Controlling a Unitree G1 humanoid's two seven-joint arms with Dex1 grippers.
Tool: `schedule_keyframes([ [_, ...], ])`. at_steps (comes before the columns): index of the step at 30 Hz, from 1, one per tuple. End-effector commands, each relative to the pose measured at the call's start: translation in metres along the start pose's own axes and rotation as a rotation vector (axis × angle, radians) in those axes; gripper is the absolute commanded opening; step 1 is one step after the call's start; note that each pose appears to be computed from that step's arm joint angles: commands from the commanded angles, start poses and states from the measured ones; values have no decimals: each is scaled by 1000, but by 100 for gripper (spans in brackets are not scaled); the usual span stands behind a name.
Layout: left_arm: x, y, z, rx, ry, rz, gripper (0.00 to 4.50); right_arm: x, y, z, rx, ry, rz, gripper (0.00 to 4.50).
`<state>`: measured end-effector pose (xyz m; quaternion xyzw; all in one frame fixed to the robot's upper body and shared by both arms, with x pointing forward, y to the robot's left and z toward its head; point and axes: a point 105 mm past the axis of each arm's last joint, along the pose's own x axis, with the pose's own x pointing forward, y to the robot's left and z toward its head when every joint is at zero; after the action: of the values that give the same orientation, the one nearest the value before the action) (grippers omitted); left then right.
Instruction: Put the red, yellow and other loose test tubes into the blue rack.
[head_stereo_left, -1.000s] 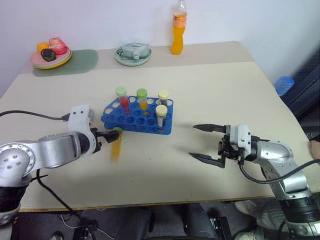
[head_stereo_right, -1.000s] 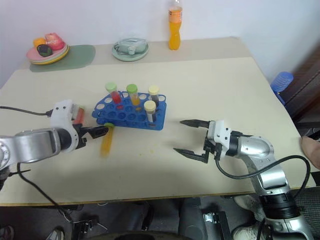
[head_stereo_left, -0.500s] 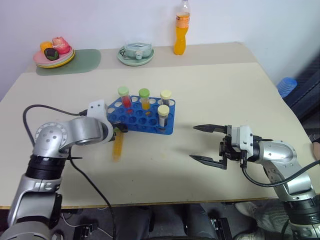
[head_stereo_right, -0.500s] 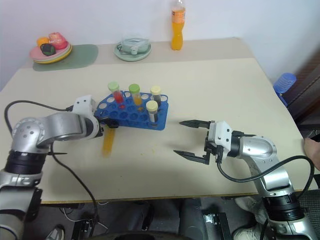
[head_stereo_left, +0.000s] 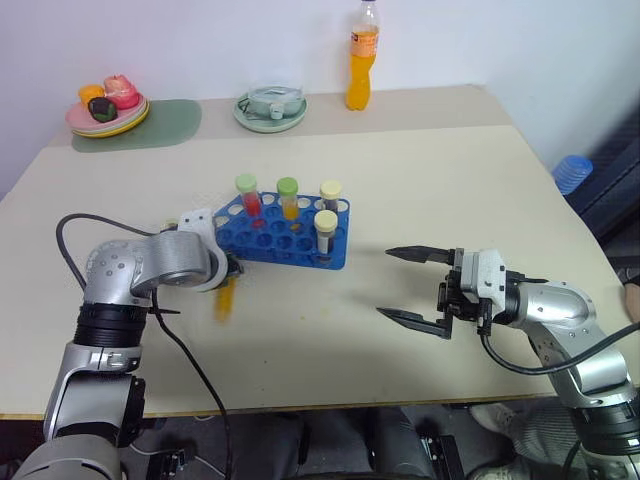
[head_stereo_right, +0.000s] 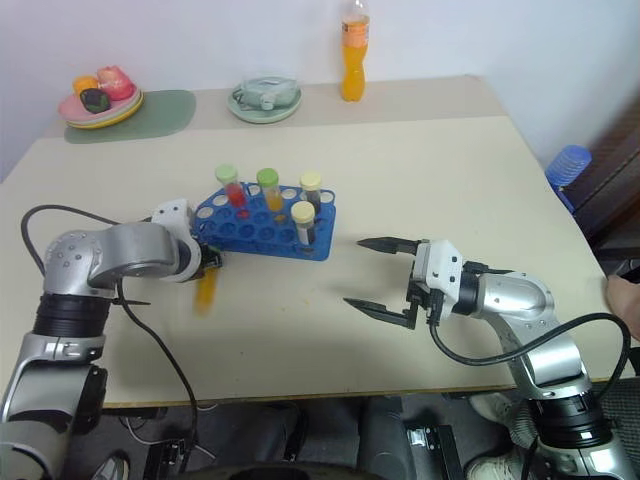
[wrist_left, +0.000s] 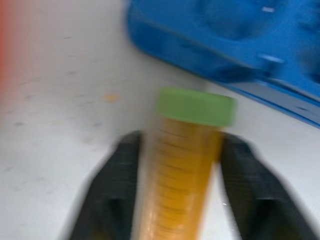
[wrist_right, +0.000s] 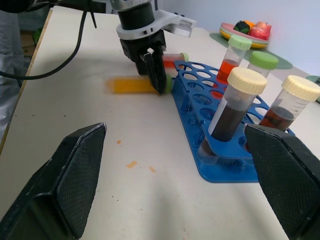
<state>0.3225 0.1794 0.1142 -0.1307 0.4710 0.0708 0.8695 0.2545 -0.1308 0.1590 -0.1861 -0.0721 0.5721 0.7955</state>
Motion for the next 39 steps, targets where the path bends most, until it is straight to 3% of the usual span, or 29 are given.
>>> schedule_keyframes([
  [1, 3, 6, -6, -17, 17, 22, 75, -2, -5, 14, -59, -18, -11, 450],
  [7, -13, 8, -2, 13, -78, -70, 75, 1, -8, 13, -55, -22, -7, 450],
  [12, -53, -4, -3, 206, -216, -367, 75, 5, -12, 12, -40, -36, -3, 450],
  [14, -75, -8, 5, 299, -382, -461, 75, 7, -13, 10, -31, -41, -1, 450],
  [18, -88, -5, 9, 400, -545, -523, 75, 7, -14, 9, -20, -43, 8, 450],
  [25, -121, -22, 43, 551, -1159, -513, 75, 6, -18, 10, -12, -36, -10, 450],
  [27, -119, -31, 42, 596, -1275, -513, 75, 2, -18, 10, -13, -22, -26, 450],
  [30, -108, -39, 43, 533, -1390, -514, 75, -5, -17, 9, -13, -1, -57, 450],
  [39, -67, -73, 28, 622, -1454, -646, 75, -20, -12, 13, -10, 42, -145, 450],
])
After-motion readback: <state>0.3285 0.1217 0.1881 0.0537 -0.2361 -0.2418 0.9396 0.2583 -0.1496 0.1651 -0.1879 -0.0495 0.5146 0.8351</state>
